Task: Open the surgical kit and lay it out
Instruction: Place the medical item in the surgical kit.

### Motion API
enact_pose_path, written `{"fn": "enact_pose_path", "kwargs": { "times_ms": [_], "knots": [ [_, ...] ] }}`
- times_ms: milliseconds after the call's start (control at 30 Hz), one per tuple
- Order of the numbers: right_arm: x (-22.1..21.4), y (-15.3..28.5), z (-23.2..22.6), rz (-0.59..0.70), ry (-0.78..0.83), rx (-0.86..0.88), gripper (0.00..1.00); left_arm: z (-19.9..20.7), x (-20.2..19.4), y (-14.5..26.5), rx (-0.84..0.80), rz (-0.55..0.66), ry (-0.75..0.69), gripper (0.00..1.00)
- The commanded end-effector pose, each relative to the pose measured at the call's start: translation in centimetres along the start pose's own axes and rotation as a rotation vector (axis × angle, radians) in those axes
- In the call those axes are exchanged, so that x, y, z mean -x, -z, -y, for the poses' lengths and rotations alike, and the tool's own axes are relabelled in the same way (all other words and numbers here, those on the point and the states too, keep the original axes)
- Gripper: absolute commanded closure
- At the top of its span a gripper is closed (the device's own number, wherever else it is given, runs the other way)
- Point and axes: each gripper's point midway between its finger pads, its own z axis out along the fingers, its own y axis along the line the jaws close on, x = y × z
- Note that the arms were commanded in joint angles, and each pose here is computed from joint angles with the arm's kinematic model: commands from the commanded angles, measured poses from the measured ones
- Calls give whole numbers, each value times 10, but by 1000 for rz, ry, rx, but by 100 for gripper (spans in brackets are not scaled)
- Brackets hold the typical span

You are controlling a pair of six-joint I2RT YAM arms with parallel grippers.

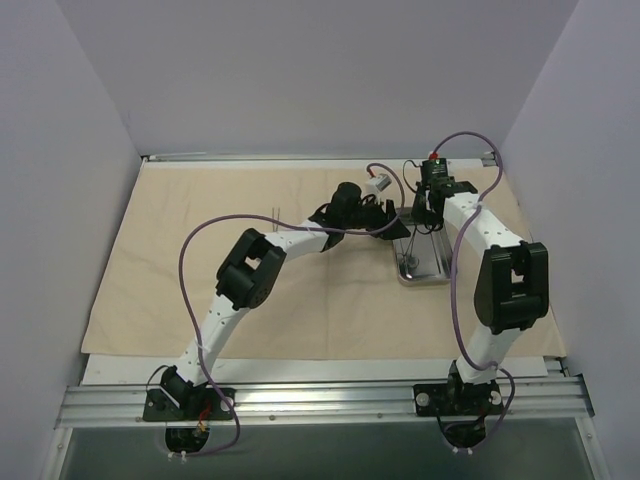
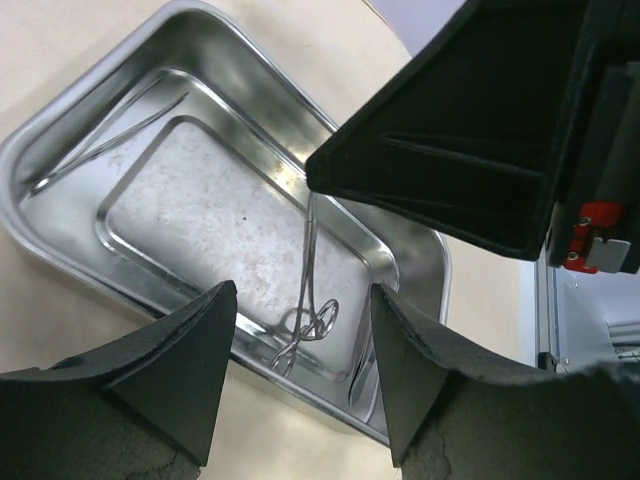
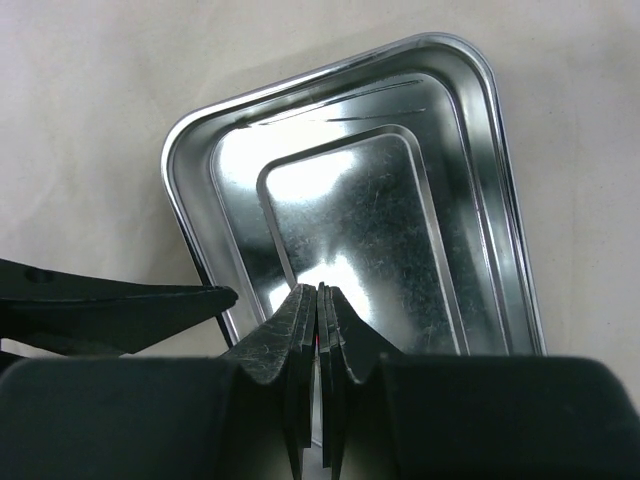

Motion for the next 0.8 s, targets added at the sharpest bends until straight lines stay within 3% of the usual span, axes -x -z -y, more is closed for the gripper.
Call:
{"fn": "enact_pose_path", "kwargs": {
  "times_ms": [0,767],
  "knots": [
    [10,18,1,47,-28,16,100,30,28,-7,-108,63,-126,35],
    [4,24,0,46,-34,39,100,27,1,-39,-117,10,-77,35]
  ]
}}
